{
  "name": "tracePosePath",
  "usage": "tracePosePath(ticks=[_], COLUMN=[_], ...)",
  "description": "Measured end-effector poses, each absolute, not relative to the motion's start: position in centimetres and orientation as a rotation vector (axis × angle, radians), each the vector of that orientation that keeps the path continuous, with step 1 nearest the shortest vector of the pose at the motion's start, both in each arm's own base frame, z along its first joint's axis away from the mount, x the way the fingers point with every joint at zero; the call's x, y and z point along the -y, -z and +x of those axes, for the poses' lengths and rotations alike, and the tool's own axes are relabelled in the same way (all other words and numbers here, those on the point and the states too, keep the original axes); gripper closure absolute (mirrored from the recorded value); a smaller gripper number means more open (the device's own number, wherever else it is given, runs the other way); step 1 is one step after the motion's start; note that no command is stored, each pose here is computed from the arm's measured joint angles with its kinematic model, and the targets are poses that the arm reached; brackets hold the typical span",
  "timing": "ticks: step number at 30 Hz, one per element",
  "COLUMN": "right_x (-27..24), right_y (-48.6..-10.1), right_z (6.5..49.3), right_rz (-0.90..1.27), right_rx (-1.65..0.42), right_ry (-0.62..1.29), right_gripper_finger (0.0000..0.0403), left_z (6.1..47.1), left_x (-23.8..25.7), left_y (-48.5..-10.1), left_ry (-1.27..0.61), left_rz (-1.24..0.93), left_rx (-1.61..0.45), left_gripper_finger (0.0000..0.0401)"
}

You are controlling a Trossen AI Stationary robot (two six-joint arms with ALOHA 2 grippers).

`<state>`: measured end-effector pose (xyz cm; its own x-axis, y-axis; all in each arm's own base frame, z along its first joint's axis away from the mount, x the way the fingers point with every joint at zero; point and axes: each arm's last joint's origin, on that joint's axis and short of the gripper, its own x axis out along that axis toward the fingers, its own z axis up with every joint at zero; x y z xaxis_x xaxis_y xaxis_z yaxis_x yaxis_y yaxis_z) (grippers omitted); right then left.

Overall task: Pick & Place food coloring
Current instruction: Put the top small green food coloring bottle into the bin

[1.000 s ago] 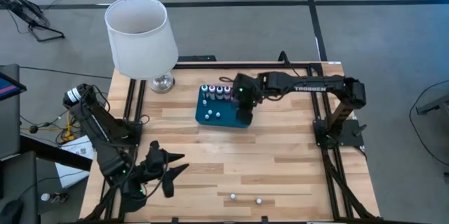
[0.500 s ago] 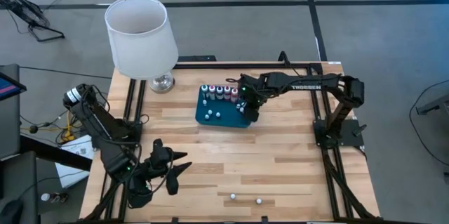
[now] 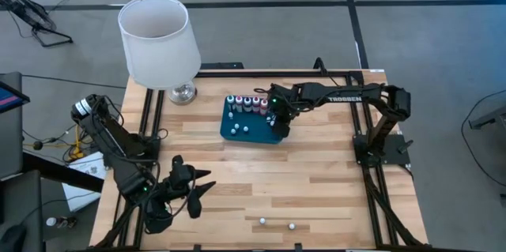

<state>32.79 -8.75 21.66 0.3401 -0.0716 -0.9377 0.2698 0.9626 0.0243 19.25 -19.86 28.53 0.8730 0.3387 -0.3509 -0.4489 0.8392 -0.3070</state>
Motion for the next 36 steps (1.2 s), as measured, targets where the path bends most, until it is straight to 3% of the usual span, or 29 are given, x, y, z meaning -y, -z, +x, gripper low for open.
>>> tracePosePath(ticks=[36], right_x=[8.9], right_y=[-20.4], right_z=[32.8], right_rz=[0.155], right_rx=[-1.163], right_ry=[0.233], right_gripper_finger=[0.0353], left_z=[19.3], left_x=[19.9], left_y=[-28.5], left_ry=[-0.412], left_rz=[-0.405], left_rx=[-0.307], left_gripper_finger=[0.0225])
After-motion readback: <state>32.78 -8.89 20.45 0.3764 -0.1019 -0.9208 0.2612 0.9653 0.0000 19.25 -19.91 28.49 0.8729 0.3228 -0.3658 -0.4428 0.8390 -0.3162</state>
